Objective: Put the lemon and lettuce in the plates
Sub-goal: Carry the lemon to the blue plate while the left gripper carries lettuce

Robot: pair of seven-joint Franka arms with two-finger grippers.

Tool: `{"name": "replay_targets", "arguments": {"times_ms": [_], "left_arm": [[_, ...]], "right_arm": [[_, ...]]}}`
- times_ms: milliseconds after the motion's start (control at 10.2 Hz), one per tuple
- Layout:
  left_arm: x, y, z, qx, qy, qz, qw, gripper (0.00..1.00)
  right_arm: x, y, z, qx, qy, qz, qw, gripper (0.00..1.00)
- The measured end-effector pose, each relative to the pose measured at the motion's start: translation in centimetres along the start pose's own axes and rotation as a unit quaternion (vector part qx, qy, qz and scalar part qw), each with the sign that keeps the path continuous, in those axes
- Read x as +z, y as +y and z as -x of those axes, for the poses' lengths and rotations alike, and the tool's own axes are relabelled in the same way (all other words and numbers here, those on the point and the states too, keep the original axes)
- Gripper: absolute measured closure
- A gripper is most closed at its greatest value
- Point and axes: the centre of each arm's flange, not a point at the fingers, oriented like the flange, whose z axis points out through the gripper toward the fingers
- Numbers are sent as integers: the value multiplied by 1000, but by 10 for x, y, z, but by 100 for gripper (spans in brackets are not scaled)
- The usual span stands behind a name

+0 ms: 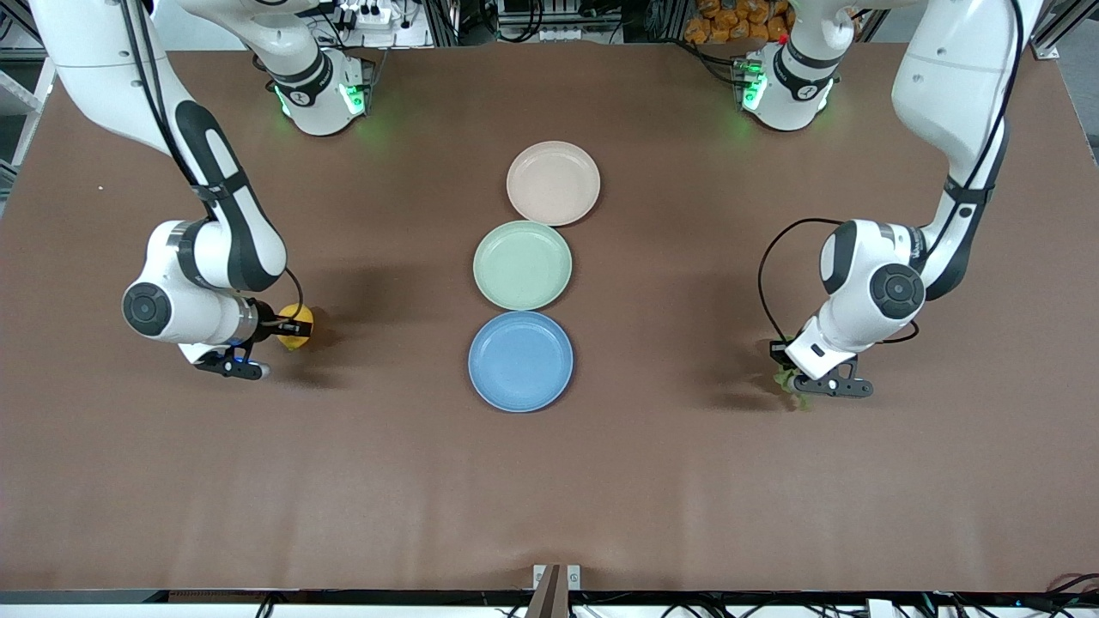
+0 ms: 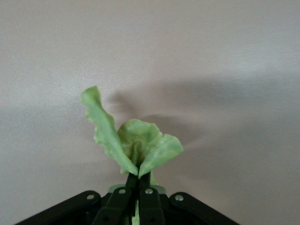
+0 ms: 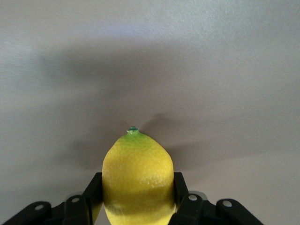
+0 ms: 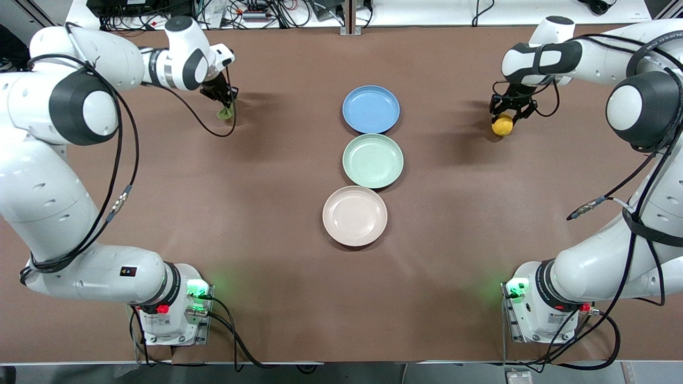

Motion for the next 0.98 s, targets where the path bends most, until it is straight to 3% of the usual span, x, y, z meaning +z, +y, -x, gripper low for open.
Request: {"name": "replay_targets", "arguments": {"times_ms": [195,488,683,878,976], "left_arm": [[-60,23,-3,-3,-18,-7,1000,96],[-138,102,19,-47,-34,-17,998,96],[-163,165,48,-80,-35,-14,996,96],[-166,226,86,-109,-40,-15,993,96],[-158,267,118,-122,-51,-20,991,96]], "right_arm": [[-44,-15,-9,-10,0,-16,1000,37],[-92,-71,-13,-36,27,-49,998,37],[-114,-122,-9,-44,43,-88,994,37],[-128,-177,-9,-28,55,-103,993,37],[-117,-223,-4,-11,47,-109,993,37]]}}
